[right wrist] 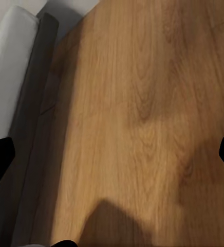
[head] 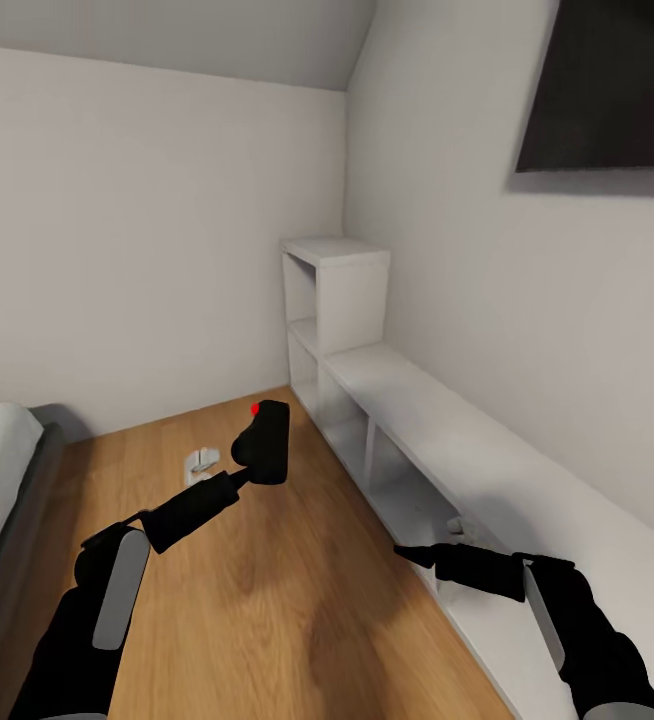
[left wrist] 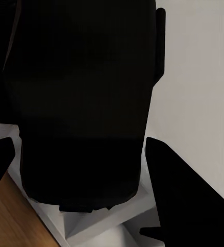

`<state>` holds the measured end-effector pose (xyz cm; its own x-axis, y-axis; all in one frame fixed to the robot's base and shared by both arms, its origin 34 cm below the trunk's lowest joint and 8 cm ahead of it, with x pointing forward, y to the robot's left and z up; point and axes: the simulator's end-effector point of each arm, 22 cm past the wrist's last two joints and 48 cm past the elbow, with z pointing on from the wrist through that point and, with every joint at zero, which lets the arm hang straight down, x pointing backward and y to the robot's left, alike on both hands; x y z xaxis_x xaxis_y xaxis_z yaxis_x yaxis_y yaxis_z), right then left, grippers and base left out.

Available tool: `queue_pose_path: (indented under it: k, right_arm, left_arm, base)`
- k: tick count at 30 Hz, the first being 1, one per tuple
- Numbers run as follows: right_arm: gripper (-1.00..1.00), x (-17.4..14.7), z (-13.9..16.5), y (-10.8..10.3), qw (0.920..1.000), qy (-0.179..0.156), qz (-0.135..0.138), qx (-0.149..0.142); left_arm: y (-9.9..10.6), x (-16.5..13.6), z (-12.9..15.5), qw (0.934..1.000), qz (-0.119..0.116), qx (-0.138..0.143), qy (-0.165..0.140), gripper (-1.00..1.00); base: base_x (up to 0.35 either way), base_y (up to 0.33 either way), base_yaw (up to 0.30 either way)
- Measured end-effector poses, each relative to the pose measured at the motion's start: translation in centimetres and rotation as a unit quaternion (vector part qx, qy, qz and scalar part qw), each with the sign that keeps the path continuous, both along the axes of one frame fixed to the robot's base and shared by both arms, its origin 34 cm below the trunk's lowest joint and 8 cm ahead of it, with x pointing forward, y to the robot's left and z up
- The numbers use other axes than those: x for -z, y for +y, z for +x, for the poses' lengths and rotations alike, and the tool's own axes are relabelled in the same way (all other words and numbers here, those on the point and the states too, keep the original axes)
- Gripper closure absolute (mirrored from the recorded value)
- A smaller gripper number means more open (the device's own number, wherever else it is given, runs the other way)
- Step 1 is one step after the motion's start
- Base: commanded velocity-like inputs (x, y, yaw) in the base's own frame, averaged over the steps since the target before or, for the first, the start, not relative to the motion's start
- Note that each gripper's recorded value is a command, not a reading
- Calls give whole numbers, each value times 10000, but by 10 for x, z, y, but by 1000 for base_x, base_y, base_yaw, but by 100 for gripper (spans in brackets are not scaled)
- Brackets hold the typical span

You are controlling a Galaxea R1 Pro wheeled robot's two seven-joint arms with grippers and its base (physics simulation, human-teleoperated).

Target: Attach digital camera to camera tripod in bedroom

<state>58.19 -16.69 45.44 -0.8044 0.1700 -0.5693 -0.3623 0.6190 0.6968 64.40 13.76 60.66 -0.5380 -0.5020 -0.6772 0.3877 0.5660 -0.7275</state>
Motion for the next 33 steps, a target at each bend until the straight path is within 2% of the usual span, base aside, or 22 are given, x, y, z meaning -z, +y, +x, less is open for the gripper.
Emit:
queue_pose_path:
  k: [33]
  right_arm:
    - [-100, -72, 2, 0, 9977, -677, 10, -11]
  left_arm:
    - [-1, -78, -19, 9977, -4, 9, -677, 100]
  base:
    - [0, 0, 0]
